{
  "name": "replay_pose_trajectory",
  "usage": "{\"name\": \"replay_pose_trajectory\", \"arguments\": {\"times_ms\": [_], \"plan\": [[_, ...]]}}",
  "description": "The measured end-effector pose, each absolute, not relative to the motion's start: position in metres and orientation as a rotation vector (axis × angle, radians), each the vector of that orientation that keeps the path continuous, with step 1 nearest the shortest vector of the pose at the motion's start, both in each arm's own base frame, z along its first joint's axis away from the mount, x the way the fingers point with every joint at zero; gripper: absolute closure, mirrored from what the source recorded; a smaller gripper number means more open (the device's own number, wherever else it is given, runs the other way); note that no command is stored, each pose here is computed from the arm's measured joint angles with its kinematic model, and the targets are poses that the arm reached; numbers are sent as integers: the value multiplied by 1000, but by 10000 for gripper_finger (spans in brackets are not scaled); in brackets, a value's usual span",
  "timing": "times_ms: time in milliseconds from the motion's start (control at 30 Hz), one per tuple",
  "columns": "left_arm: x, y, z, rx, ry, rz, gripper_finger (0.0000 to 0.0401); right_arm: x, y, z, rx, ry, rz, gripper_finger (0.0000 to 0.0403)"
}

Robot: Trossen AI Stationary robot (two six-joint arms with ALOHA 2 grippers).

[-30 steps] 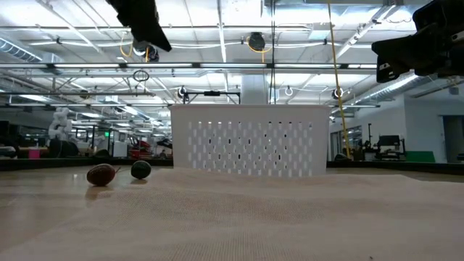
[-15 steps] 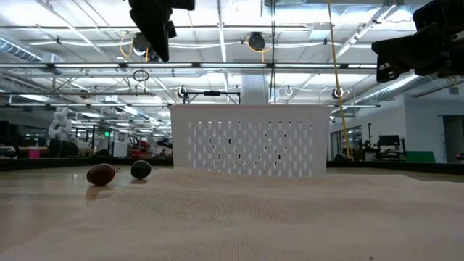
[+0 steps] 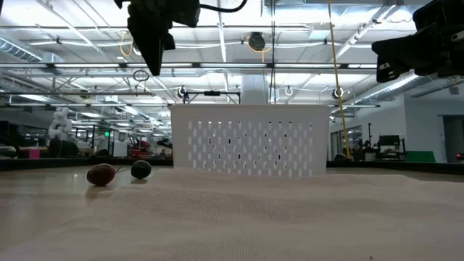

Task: Pick and placing Produce into tupperware
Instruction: Put the black cherry into the white bin

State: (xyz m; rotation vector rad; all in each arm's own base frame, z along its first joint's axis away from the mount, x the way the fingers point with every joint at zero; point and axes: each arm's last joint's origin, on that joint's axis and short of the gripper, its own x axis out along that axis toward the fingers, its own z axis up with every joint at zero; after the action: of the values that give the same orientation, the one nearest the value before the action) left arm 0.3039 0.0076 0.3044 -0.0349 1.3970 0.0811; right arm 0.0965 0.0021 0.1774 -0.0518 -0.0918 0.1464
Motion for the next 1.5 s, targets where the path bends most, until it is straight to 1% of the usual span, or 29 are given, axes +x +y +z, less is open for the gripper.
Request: {"name": "replay_pose_trajectory", "arguments": {"times_ms": [133,233,367,700,900,1067,1167,1267,1367,1500], "plan": [[304,7,304,-49,1398,65,399,96,2,177,-49,-92,147,403],[305,5,304,-104,1386,44,400,96,2,177,-49,-92,147,403],[306,5,305,-168,1380,67,394,96,2,177,-48,-92,147,403],[308,2,305,-137,1361,40,387,96,2,177,-48,-92,147,403],[310,3,305,-110,1334,60,386,96,2,177,-48,-91,147,403],[310,2,305,-110,1336,32,381,96,2,177,-48,-91,147,403],[310,0,305,-117,1338,-1,360,96,2,177,-48,-91,147,403],[310,-4,305,-102,1338,-44,326,96,2,177,-48,-91,147,403],[310,-12,306,-99,1339,-78,281,96,2,177,-48,-91,147,403],[310,-18,306,-87,1333,-87,213,96,2,177,-48,-91,147,403]]}}
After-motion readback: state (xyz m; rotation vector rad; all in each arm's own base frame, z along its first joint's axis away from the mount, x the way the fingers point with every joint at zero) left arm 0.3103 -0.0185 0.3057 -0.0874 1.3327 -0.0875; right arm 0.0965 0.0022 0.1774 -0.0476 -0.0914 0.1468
